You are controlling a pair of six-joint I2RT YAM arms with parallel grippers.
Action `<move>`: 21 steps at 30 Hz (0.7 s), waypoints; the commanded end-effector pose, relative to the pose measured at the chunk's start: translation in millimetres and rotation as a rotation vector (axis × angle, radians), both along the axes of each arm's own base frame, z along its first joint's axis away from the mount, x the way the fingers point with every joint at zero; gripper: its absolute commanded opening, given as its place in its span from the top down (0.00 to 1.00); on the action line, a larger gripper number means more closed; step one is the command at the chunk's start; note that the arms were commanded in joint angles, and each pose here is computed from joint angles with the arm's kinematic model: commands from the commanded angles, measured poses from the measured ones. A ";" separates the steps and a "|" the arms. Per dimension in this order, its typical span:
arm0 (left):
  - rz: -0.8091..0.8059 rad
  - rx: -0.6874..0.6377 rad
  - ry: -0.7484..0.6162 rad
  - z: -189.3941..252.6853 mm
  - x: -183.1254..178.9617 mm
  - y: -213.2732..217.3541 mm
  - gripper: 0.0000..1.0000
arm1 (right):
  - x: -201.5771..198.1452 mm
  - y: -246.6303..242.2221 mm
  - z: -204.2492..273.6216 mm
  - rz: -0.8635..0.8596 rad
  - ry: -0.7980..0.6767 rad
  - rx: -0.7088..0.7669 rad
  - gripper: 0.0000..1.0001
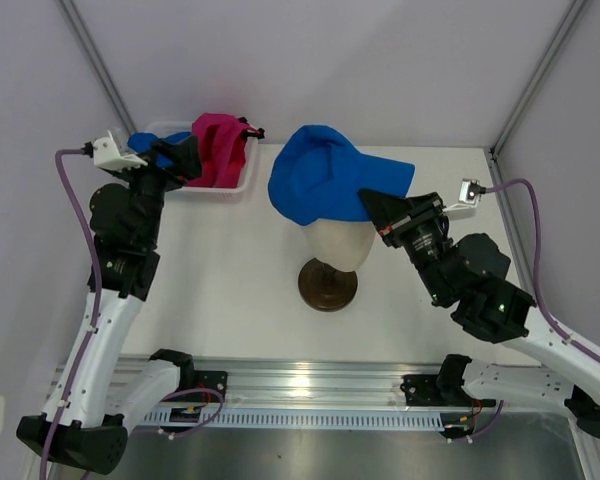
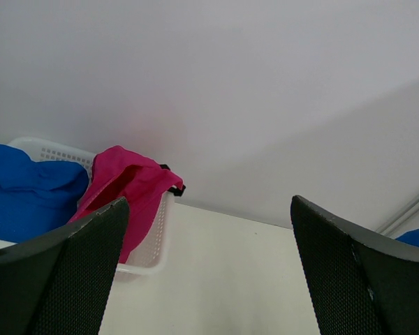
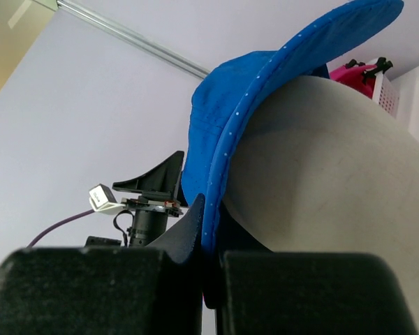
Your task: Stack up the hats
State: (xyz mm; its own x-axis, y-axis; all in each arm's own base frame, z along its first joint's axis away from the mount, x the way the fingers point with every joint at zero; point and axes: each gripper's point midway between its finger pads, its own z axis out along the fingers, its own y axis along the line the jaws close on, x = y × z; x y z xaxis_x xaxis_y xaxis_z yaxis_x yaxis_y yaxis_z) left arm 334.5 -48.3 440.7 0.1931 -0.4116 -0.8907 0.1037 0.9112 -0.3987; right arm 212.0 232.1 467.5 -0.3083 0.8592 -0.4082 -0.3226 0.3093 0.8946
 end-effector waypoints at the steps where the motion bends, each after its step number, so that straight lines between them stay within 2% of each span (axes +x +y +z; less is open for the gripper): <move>1: -0.045 -0.016 -0.035 6.9 0.0 -9.6 0.00 | -6.3 -19.2 1.5 -0.039 0.020 0.055 1.00; 8: -0.062 0.000 -0.004 -5.1 7.7 -15.4 0.01 | -14.1 -39.8 -16.2 -0.054 0.037 0.088 1.00; 15: -0.091 -0.002 0.007 -7.4 13.4 -22.1 0.01 | -14.7 -22.1 -48.1 -0.005 0.069 0.021 1.00; 21: -0.157 -0.013 0.035 -12.7 21.8 -36.8 0.00 | -16.7 -15.2 -60.9 -0.003 0.025 -0.079 1.00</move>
